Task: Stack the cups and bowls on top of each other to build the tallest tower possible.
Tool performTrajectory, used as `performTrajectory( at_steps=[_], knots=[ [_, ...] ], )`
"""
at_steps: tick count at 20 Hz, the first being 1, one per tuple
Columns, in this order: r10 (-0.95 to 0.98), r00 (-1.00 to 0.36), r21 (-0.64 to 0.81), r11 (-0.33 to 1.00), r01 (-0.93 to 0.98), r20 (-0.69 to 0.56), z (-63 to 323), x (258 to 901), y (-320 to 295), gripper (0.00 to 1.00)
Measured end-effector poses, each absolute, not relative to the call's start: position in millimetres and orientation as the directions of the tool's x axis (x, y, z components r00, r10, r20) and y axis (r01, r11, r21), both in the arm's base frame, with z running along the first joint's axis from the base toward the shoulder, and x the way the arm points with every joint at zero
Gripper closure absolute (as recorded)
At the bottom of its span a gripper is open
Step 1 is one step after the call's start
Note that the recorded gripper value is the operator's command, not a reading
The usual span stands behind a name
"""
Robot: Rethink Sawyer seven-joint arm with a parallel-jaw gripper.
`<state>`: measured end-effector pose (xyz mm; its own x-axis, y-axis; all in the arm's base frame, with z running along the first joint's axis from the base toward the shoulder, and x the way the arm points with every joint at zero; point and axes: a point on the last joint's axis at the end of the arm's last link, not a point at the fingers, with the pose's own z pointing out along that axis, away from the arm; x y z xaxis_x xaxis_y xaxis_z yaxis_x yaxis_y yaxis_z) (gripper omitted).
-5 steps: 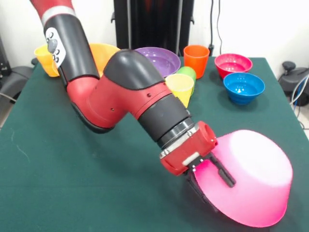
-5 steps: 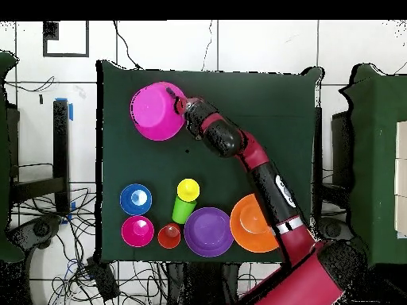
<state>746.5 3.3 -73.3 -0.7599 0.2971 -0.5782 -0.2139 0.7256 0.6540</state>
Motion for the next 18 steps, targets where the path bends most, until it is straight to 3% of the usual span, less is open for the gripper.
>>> performTrajectory(
  at_steps=[5,10,18],
  knots=[
    [0.093,-0.733,0.542,0.736,-0.405,-0.674,-92.5,730.0,5.3,0.00],
    [-0.147,-0.600,0.364,0.675,-0.642,-0.786,-104.2,715.4,14.8,0.00],
    [-0.325,-0.404,0.145,0.599,-0.788,-0.855,-105.8,712.8,18.3,0.00]
  ],
)
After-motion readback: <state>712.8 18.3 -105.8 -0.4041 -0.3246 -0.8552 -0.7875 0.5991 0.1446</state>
